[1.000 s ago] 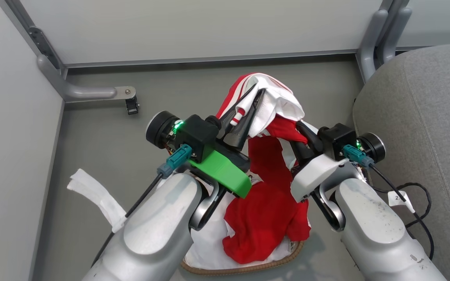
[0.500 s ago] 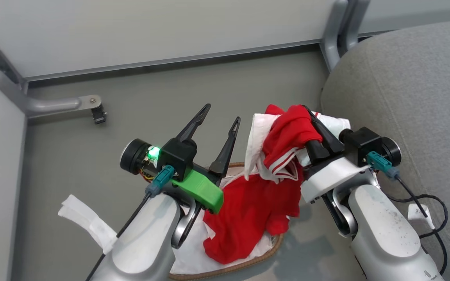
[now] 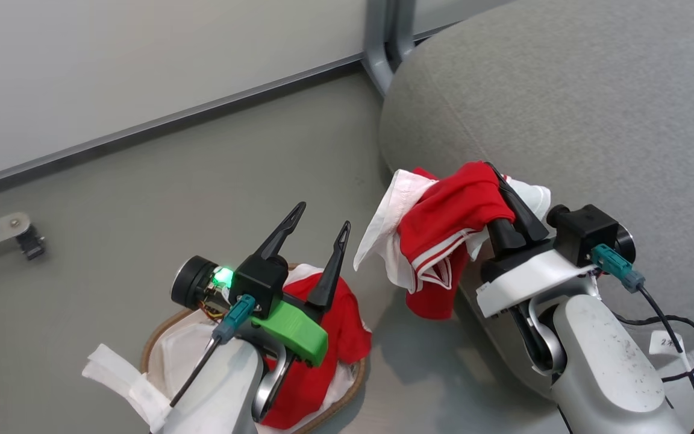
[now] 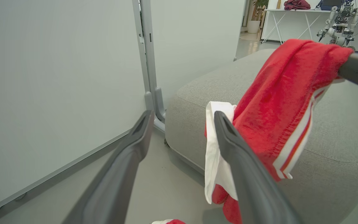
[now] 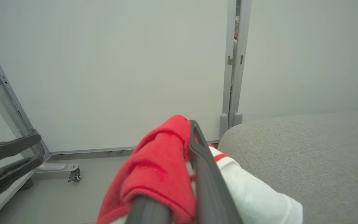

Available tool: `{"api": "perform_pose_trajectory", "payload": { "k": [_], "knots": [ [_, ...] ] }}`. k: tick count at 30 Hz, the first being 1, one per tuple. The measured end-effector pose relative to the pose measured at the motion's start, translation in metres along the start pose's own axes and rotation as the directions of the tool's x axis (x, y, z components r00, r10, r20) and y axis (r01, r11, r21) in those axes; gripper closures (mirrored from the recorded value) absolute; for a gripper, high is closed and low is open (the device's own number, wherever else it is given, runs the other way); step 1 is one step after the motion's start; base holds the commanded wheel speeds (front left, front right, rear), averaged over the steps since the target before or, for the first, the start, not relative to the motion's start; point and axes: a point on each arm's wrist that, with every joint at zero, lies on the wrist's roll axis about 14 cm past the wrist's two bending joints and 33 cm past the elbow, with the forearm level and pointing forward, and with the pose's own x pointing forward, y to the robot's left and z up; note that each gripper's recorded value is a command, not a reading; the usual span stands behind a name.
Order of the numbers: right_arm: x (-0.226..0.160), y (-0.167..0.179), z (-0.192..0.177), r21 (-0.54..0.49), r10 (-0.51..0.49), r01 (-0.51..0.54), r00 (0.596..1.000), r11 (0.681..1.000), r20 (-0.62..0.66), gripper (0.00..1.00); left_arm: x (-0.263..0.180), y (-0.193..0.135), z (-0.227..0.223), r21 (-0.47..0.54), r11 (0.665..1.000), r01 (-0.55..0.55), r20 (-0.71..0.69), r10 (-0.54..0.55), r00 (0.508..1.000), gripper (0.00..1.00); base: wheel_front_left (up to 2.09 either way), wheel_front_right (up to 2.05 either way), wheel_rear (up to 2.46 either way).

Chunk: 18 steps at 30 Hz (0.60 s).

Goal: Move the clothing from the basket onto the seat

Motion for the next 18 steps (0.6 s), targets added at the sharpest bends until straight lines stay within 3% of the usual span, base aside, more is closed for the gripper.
{"api": "perform_pose_trajectory", "payload": {
  "k": [12,18],
  "knots": [
    [-0.06,-0.081,0.013,-0.116,-0.245,0.243,0.97,0.963,-0.005,1.0,0.026,-0.073,-0.018,-0.06,0.973,0.222,-0.015,-0.223,0.975,0.0,0.0,0.0,0.0],
    [-0.034,-0.098,0.031,-0.277,-0.188,0.18,0.982,0.944,0.001,1.0,0.025,-0.069,-0.036,-0.082,0.968,0.235,-0.049,-0.24,0.97,0.0,0.0,0.0,0.0]
  ]
}}
